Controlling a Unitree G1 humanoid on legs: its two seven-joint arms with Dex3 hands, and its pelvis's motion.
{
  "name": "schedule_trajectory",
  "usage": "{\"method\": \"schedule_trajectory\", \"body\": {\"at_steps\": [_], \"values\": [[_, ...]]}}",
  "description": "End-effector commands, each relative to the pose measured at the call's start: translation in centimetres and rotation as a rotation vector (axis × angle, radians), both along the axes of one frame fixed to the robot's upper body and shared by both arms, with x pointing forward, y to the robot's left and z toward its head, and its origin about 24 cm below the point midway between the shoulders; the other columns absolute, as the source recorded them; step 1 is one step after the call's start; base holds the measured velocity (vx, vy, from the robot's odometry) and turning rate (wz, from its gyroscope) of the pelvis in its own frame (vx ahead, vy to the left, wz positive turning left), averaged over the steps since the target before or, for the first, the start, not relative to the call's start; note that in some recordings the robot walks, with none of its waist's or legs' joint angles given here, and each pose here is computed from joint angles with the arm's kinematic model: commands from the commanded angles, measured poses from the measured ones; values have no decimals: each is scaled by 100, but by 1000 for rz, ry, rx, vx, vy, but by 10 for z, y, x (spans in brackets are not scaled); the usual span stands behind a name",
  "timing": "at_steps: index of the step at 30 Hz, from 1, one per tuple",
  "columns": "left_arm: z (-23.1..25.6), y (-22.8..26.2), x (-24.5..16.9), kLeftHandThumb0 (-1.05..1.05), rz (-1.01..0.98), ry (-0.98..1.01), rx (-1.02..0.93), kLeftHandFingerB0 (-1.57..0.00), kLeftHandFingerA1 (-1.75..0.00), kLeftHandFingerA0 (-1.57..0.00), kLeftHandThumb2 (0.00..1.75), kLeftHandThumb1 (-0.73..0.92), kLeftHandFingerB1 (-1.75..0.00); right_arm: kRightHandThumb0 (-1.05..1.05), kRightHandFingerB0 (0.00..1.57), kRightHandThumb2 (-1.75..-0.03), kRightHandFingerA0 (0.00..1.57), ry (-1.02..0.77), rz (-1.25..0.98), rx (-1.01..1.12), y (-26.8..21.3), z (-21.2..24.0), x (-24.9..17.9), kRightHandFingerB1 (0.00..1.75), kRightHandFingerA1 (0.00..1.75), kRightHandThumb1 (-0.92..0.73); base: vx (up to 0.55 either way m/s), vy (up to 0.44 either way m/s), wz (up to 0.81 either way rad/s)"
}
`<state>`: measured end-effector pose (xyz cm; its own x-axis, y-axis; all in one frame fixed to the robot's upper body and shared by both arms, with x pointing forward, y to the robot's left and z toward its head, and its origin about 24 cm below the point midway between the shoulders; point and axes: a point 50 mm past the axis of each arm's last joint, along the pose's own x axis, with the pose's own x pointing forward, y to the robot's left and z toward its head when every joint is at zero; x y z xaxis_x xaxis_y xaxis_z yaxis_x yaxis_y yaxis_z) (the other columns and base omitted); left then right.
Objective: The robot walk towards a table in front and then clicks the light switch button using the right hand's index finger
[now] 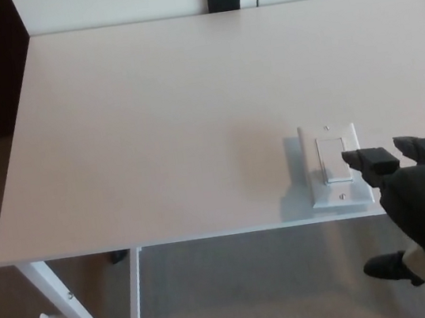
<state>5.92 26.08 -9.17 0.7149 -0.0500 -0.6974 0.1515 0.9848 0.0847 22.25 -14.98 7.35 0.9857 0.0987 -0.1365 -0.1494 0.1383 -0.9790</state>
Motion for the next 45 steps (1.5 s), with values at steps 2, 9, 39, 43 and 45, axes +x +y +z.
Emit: {"method": "schedule_trajectory", "body": {"at_steps": [2,9,39,43,45], "values": [[1,6,-2,-82,-16,35,31,-13,-86,-25,103,42,-70,-87,15,-60,0,7,-37,-61,-3,-5,1,32,33,-41,0,0,0],[2,7,-2,-86,-26,30,22,-13,-86,-24,101,41,-71,-85,15,-59,0,21,-44,-55,-3,-12,7,32,34,-40,0,0,0],[3,8,5,-84,-61,23,20,-10,-108,-20,81,51,-81,-65,14,-77,4,87,-9,-23,6,-18,12,37,19,-36,0,0,0],[3,8,5,-83,-76,19,27,-10,-110,-21,83,51,-83,-62,10,-79,0,123,-21,-39,5,-27,17,36,18,-34,0,0,0],[3,7,5,-83,-73,19,19,-10,-112,-21,84,50,-84,-63,9,-79,0,133,-22,-44,4,-29,18,36,17,-35,0,0,0]]}}
